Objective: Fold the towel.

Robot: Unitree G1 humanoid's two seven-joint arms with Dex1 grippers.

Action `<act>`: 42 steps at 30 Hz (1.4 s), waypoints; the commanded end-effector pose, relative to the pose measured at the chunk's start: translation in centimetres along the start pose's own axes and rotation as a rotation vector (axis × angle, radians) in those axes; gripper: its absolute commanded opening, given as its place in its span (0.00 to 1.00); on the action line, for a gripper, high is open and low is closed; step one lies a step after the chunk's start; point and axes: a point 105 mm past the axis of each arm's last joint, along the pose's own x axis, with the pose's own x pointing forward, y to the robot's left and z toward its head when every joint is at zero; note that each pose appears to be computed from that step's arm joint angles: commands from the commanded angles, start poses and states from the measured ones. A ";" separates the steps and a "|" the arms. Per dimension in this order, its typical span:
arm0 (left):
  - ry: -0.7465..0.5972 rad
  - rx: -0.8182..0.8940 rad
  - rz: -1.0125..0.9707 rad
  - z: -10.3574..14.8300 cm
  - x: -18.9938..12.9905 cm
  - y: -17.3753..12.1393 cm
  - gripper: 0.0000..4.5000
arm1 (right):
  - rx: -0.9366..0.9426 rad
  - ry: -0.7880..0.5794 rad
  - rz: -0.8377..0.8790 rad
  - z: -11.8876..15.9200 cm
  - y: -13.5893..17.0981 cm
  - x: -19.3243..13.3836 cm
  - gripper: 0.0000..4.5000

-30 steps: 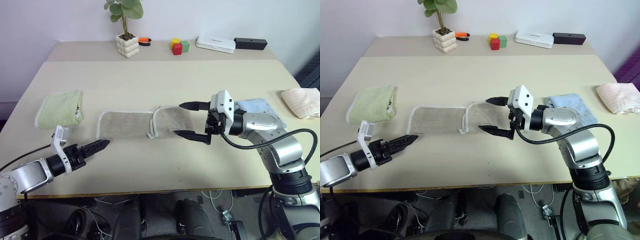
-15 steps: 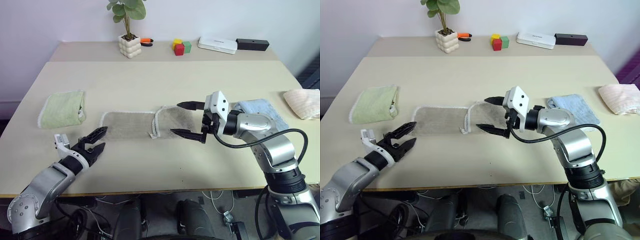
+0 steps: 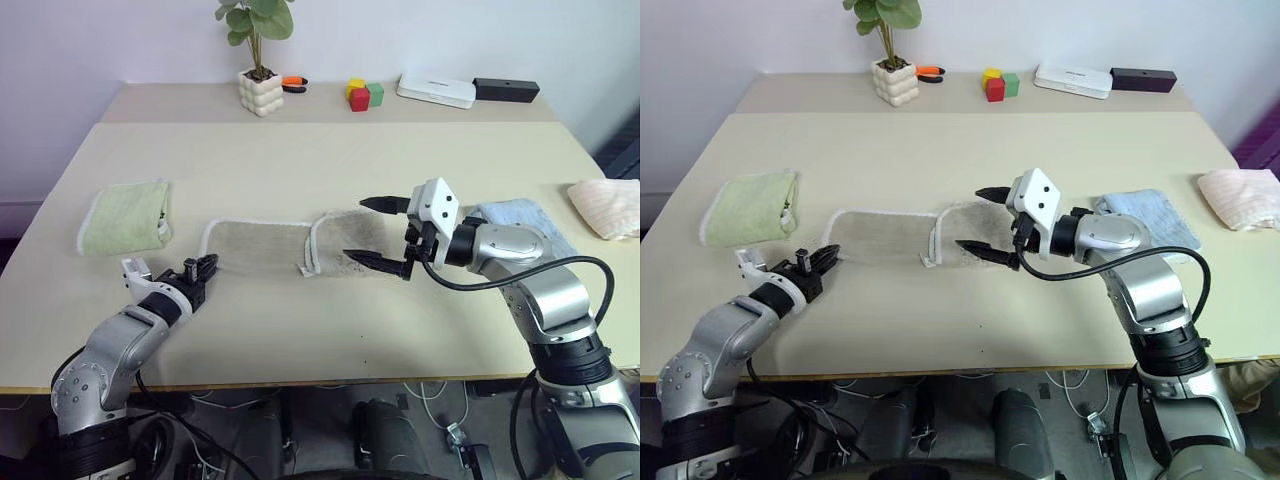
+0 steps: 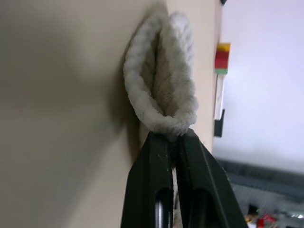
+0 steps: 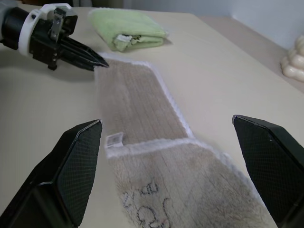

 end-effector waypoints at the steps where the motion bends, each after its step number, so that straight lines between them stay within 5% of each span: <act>1: 0.109 0.265 -0.167 -2.0 -0.2 -4.0 0.01 | -0.045 -0.002 -0.067 0.5 -1.4 -2.1 1.00; 9: 0.251 0.668 -0.451 -5.4 2.9 -10.0 0.01 | -0.062 0.067 -0.168 -0.8 -3.1 -4.9 1.00; 17: 0.437 0.787 -0.630 -11.7 7.9 -12.2 0.01 | -0.088 0.073 -0.225 -0.1 -4.0 -7.7 1.00; 27: 0.704 0.875 -0.745 -18.9 10.0 -11.5 0.01 | -0.064 0.042 -0.314 1.1 -3.5 -9.5 1.00; 36: 0.773 0.922 -0.607 -20.6 12.2 -8.1 0.01 | -0.072 0.057 -0.382 1.3 -3.3 -10.3 1.00; 39: 0.810 0.910 -0.611 -21.1 11.8 -7.7 0.20 | -0.072 0.052 -0.392 1.4 -3.4 -10.1 1.00; 42: 0.823 0.896 -0.659 -21.1 11.2 -8.4 0.53 | -0.070 0.048 -0.393 1.3 -3.6 -9.9 1.00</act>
